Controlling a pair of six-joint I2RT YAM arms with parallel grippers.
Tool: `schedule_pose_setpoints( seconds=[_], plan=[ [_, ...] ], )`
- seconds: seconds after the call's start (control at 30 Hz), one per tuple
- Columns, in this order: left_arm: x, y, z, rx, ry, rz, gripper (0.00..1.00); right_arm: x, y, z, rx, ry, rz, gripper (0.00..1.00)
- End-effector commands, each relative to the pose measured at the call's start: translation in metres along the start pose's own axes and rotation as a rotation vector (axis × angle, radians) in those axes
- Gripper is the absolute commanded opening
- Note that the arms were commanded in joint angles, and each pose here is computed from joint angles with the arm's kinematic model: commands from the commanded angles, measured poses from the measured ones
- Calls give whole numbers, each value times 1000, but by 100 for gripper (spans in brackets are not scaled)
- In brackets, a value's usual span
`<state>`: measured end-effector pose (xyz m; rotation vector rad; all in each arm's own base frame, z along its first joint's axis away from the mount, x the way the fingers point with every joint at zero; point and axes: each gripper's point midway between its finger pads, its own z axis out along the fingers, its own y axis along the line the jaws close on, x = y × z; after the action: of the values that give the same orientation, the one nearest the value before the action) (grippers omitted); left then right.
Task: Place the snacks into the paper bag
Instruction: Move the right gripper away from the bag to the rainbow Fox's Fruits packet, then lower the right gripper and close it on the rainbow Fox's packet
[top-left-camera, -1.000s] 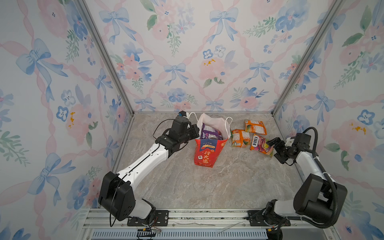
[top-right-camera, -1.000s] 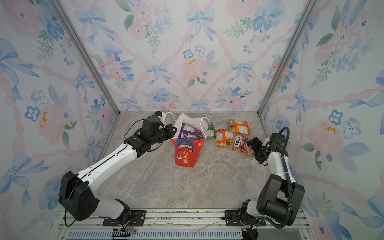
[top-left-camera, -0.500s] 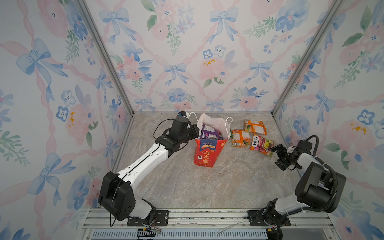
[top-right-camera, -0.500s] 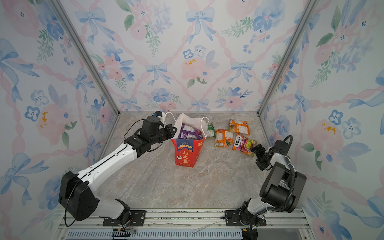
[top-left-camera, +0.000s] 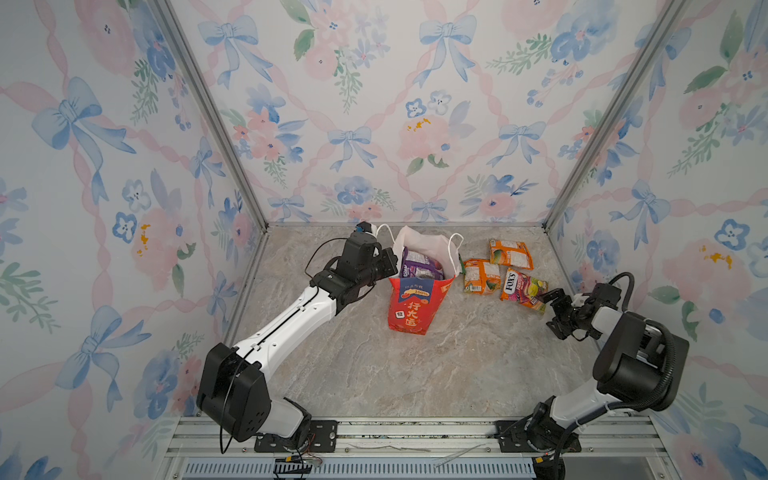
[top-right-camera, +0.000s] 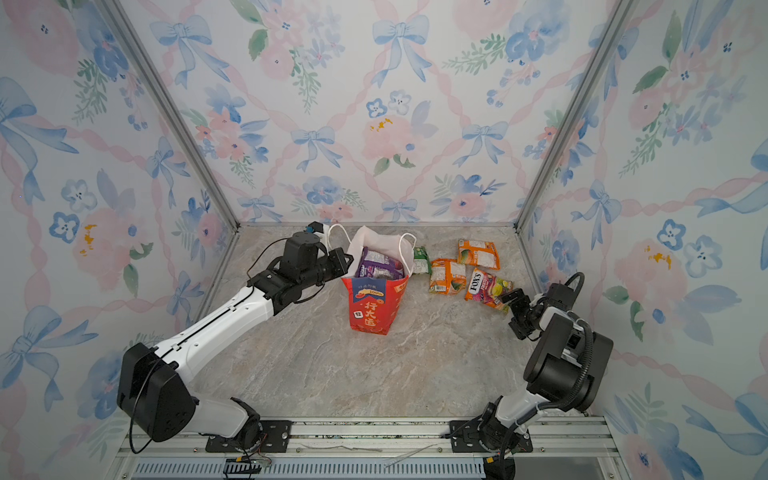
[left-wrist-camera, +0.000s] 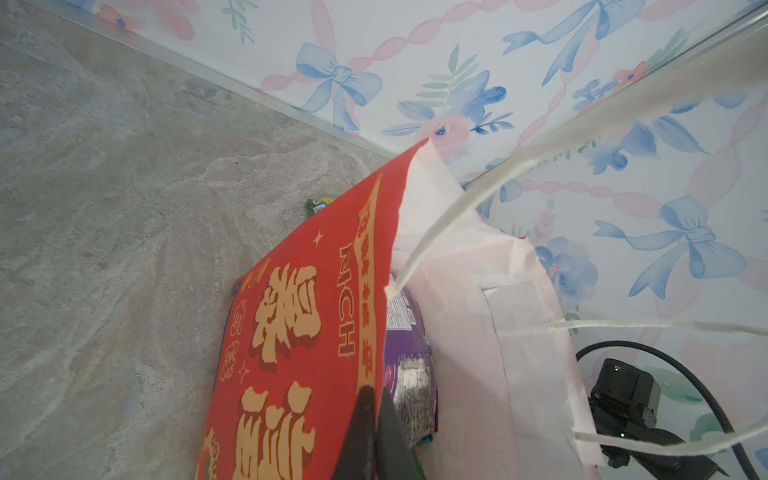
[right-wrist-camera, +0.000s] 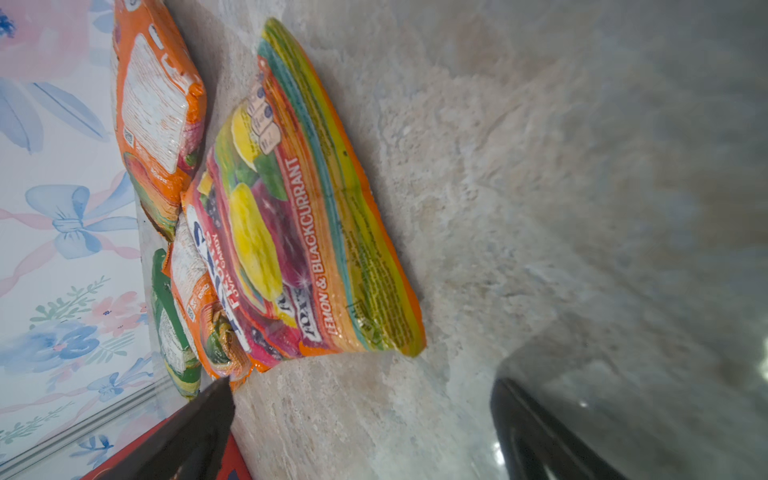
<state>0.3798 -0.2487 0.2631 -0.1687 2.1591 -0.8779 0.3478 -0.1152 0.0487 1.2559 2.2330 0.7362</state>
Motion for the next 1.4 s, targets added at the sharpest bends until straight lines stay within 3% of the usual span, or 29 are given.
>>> schedule_pose_setpoints(
  seconds=[0.0, 0.3, 0.9, 1.37],
  plan=[
    [5, 7, -1, -7, 16, -3, 0, -1, -6, 11, -19, 11, 22, 99],
    [5, 10, -3, -11, 11, -13, 0, -8, -2, 19, -36, 5, 55, 98],
    [7, 10, 1, -9, 18, -19, 0, 1, 15, 51, -27, 57, -20, 89],
    [6, 10, 0, -8, 15, -19, 0, 1, 25, 51, -78, 60, -42, 58]
  ],
)
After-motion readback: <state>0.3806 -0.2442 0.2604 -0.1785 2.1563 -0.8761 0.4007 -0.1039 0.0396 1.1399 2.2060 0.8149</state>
